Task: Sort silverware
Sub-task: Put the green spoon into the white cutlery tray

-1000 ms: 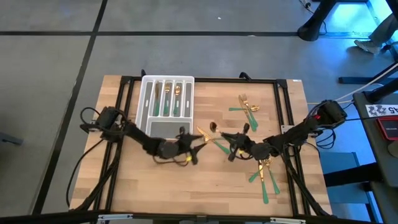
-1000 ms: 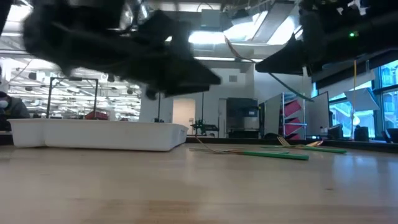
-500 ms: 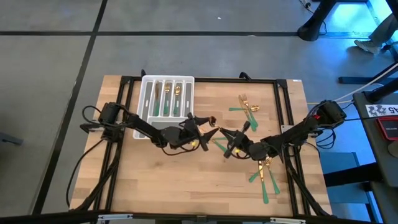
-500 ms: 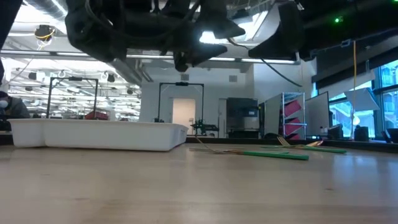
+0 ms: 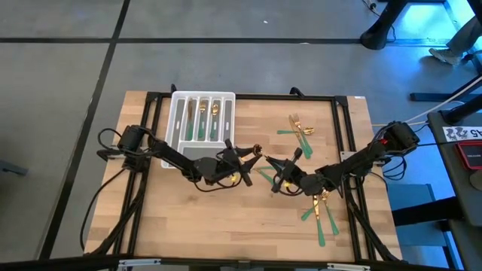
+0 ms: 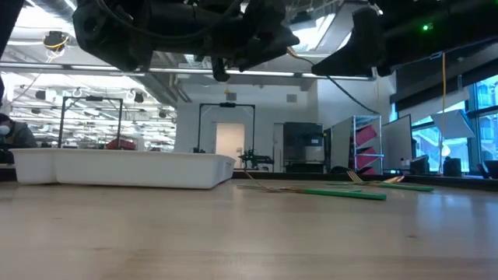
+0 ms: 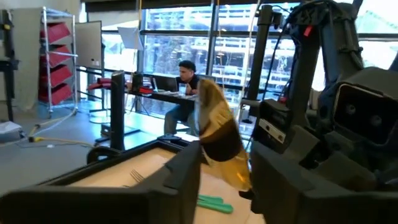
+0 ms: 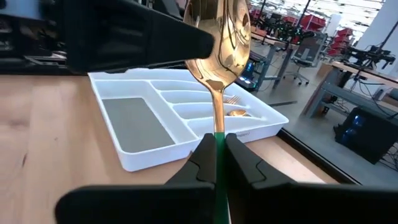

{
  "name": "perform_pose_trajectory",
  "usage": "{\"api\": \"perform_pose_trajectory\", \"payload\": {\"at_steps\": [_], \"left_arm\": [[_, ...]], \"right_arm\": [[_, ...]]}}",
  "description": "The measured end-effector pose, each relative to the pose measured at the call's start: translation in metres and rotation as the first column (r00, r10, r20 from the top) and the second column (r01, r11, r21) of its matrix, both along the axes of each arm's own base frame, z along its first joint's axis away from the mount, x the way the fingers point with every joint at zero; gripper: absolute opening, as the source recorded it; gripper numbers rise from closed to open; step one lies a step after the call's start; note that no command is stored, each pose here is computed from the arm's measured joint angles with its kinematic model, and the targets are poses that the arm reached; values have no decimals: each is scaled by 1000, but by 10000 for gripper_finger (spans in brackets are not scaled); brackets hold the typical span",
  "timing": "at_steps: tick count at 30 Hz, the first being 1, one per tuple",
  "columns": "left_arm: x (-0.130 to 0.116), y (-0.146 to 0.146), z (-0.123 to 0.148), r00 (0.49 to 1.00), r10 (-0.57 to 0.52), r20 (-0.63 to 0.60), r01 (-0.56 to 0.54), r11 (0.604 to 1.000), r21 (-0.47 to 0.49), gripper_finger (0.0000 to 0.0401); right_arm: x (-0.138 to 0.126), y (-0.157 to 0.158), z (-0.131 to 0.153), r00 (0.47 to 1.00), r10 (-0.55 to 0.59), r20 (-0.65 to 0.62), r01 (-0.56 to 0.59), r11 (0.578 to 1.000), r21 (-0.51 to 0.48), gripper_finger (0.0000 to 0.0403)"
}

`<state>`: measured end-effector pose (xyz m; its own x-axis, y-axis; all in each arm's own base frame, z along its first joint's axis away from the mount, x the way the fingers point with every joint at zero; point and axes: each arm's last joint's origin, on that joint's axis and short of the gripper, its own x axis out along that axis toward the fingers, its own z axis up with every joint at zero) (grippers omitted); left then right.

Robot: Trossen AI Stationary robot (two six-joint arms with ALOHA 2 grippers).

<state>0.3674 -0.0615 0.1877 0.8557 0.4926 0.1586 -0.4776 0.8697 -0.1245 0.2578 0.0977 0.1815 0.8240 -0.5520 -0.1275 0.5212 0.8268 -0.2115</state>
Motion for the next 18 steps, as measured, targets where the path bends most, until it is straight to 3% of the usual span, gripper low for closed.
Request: {"api": "perform_pose_trajectory", "payload": {"at_steps": [7, 13, 18], "left_arm": [[1, -1, -3, 998, 3, -66, 1, 998, 59, 10], [-2, -7, 2, 988, -6, -156, 22, 994, 106, 4], [-19, -5, 37, 955, 63, -291, -11, 984, 178, 3]], "right_arm": [[3, 2, -9, 997, 68, -29, -67, 998, 21, 11], [3, 3, -13, 993, 97, -74, -96, 995, 11, 24], [-2, 5, -4, 992, 88, -95, -93, 994, -55, 89]]}}
